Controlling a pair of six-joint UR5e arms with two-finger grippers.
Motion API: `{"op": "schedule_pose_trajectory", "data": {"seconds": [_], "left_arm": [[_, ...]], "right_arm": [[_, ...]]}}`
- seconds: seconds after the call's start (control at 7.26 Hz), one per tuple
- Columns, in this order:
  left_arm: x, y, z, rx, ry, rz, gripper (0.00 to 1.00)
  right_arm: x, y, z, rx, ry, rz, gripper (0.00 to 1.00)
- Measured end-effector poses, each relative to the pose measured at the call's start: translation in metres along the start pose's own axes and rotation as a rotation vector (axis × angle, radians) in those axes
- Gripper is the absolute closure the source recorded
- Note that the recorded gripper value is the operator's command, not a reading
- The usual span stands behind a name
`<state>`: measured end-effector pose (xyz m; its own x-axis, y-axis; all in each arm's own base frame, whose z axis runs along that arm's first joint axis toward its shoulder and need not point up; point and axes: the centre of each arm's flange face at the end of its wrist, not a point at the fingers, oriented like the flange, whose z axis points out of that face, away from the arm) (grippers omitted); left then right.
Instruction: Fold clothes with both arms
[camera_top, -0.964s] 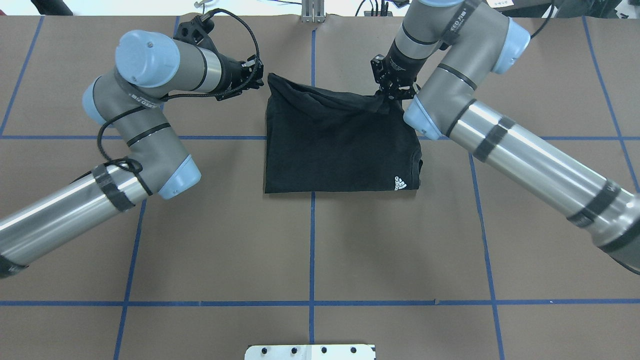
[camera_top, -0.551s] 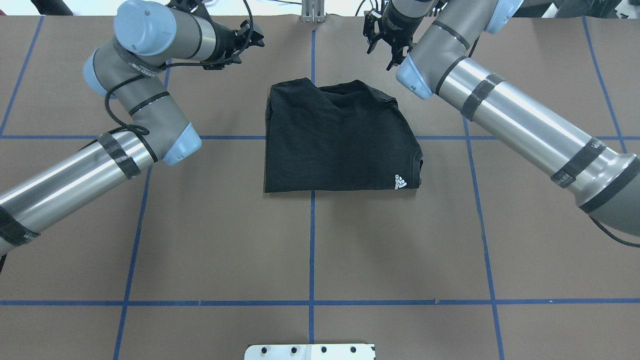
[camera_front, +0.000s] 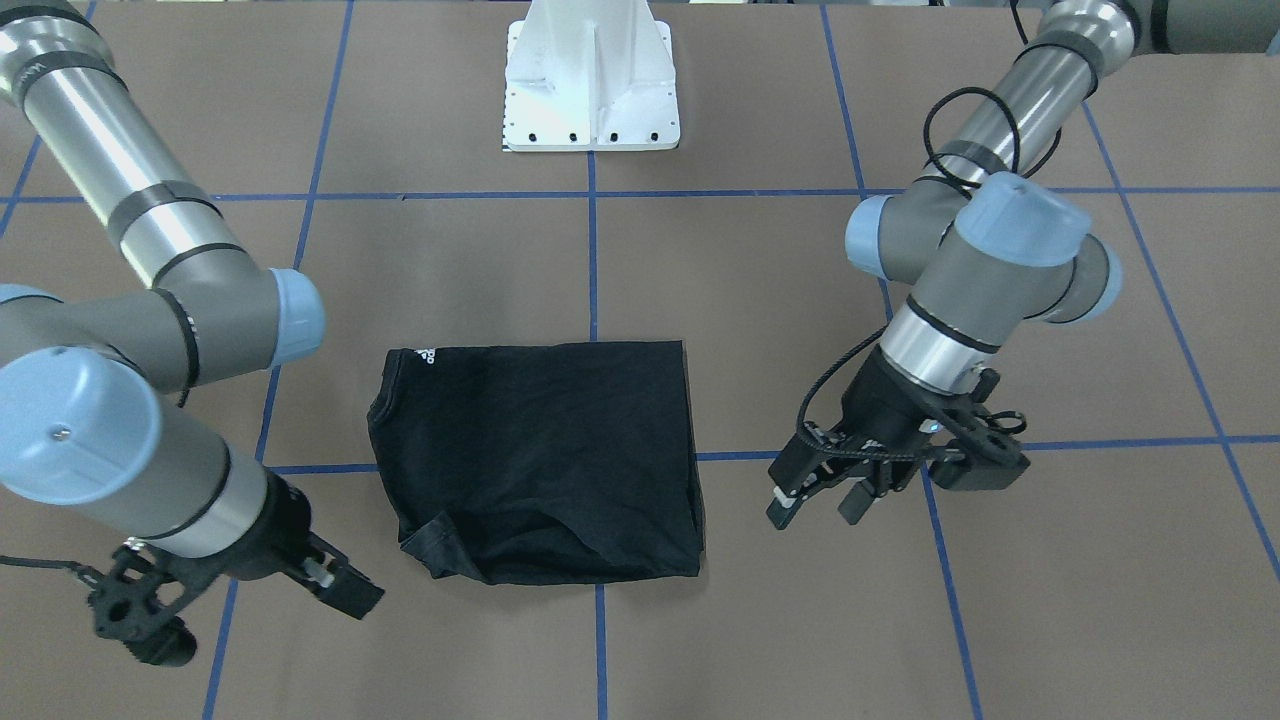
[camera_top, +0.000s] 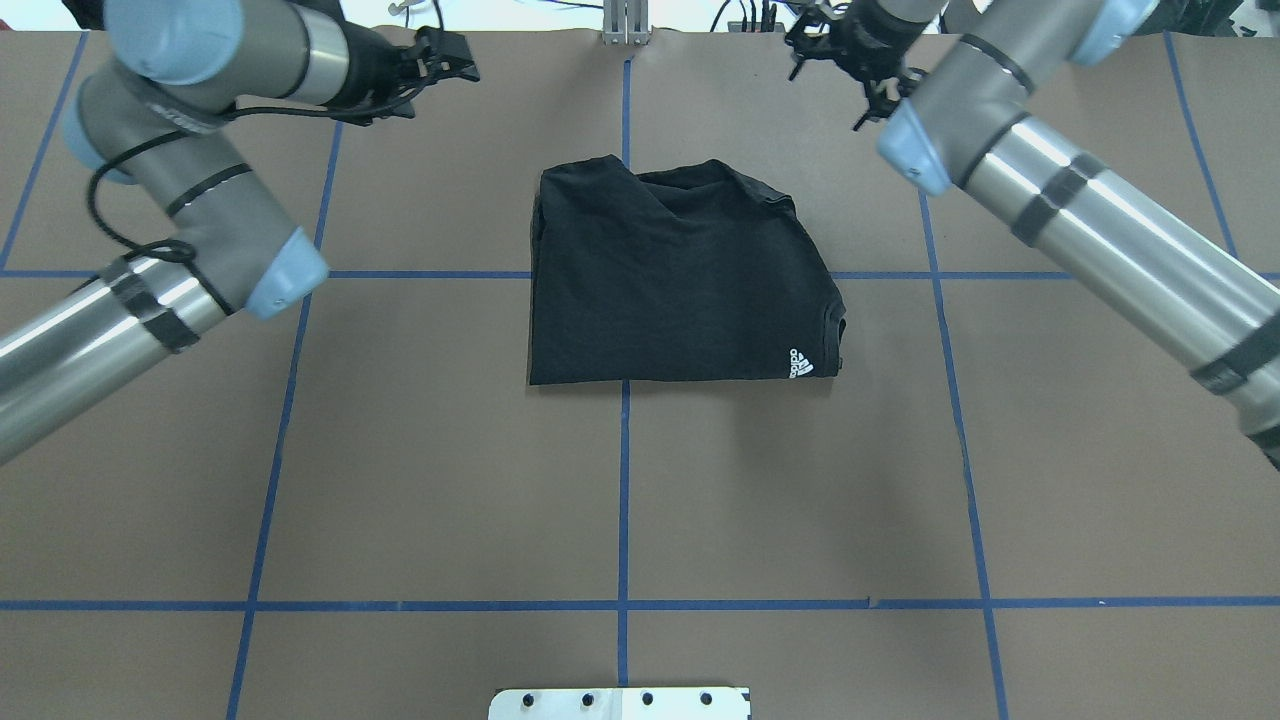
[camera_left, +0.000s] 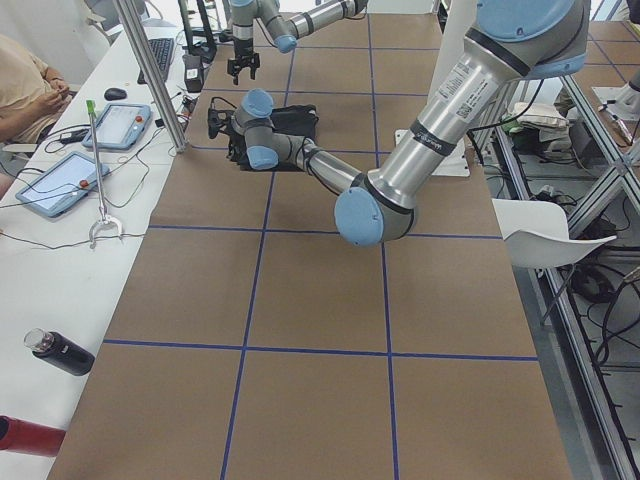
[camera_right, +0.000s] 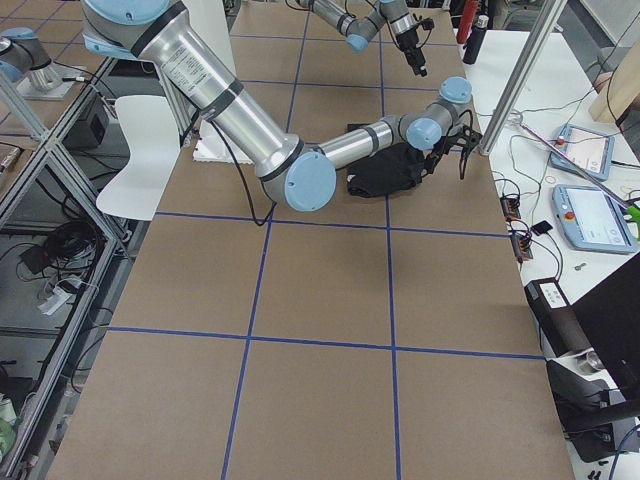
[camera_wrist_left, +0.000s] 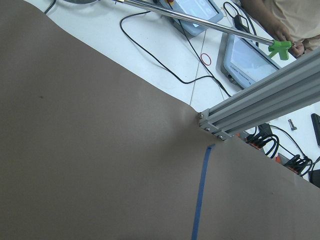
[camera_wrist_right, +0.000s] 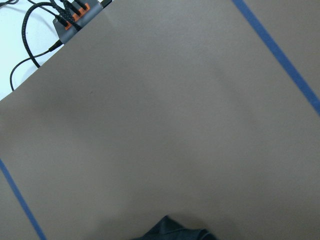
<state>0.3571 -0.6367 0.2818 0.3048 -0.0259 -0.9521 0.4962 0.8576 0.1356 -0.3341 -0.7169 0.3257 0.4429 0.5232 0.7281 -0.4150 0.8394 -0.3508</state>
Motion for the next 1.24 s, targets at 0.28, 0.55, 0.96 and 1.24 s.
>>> {"op": "schedule_pose_trajectory", "data": {"seconds": [0.28, 0.55, 0.96, 1.24], "left_arm": [[-0.064, -0.006, -0.054, -0.007, -0.055, 0.26, 0.0], [-0.157, -0.034, -0.118, -0.054, -0.114, 0.465, 0.0], [-0.306, -0.066, -0.213, -0.143, -0.266, 0.709, 0.0], [-0.387, -0.075, -0.28, -0.267, -0.311, 0.695, 0.0]], "right_arm": [[0.135, -0.063, -0.033, 0.063, 0.037, -0.212, 0.0], [0.271, -0.121, -0.075, 0.078, 0.076, -0.372, 0.0], [0.43, -0.158, -0.115, 0.007, 0.146, -0.539, 0.0], [0.482, -0.172, -0.138, -0.087, 0.225, -0.622, 0.0]]}}
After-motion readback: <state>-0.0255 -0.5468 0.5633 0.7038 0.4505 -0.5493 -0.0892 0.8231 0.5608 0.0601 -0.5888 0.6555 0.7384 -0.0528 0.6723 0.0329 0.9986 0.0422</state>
